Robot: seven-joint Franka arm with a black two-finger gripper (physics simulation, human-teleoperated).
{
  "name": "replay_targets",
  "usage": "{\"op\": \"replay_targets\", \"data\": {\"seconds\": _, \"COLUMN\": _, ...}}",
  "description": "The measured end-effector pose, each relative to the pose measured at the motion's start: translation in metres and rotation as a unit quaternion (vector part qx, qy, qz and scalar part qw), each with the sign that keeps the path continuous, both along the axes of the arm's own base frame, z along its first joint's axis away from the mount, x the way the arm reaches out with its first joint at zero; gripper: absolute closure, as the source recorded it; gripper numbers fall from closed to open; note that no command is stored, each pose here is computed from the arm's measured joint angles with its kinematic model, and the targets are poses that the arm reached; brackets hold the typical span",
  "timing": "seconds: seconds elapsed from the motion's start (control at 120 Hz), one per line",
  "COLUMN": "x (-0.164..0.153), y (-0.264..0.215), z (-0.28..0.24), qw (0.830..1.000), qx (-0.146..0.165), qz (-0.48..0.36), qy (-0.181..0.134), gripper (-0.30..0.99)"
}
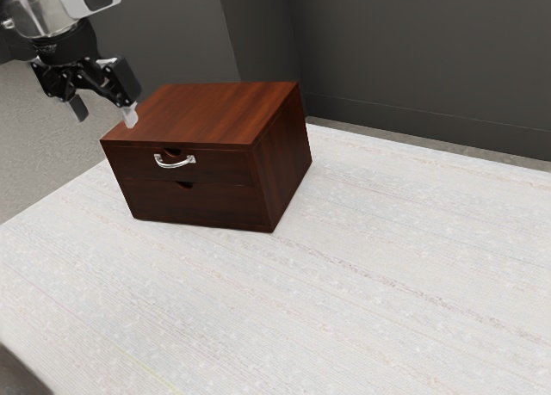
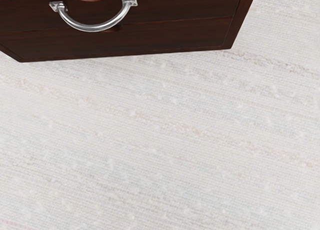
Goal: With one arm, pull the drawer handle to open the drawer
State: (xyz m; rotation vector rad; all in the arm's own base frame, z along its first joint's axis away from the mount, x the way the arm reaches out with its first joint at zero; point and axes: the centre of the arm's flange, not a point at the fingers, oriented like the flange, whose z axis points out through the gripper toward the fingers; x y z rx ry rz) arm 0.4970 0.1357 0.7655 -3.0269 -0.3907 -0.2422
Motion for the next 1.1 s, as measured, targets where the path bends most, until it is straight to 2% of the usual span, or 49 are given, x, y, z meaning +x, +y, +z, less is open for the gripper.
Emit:
{"op": "replay_targets", "data": {"seconds": 0.142, "x": 0.012, "y": -0.022, "z": -0.002, "qw": 1.000, "qx": -0.004, "qz": -0.028, "qy": -0.010, "gripper": 0.00}}
{"op": "replay_targets", "data": {"seconds": 0.242, "x": 0.017, "y": -0.041, "z": -0.002, "qw": 0.996, "qx": 0.002, "qz": -0.084, "qy": -0.011, "gripper": 0.00}}
{"op": "replay_targets", "data": {"seconds": 0.4, "x": 0.012, "y": -0.072, "z": -0.005, "qw": 0.979, "qx": 0.016, "qz": -0.199, "qy": 0.027, "gripper": 0.00}}
{"op": "replay_targets", "data": {"seconds": 0.533, "x": 0.013, "y": -0.090, "z": -0.010, "qw": 0.952, "qx": 0.028, "qz": -0.300, "qy": 0.051, "gripper": 0.00}}
{"op": "replay_targets", "data": {"seconds": 0.742, "x": 0.016, "y": -0.109, "z": -0.019, "qw": 0.904, "qx": 0.039, "qz": -0.419, "qy": 0.072, "gripper": 0.00}}
{"op": "replay_targets", "data": {"seconds": 0.8, "x": 0.003, "y": -0.112, "z": -0.025, "qw": 0.892, "qx": 0.042, "qz": -0.444, "qy": 0.078, "gripper": 0.00}}
{"op": "replay_targets", "data": {"seconds": 0.875, "x": -0.031, "y": -0.099, "z": -0.039, "qw": 0.884, "qx": 0.051, "qz": -0.460, "qy": 0.074, "gripper": 0.00}}
{"op": "replay_targets", "data": {"seconds": 0.983, "x": -0.052, "y": -0.094, "z": -0.076, "qw": 0.861, "qx": 0.092, "qz": -0.495, "qy": 0.075, "gripper": 0.00}}
{"op": "replay_targets", "data": {"seconds": 1.1, "x": -0.048, "y": -0.089, "z": -0.093, "qw": 0.829, "qx": 0.138, "qz": -0.538, "qy": 0.064, "gripper": 0.00}}
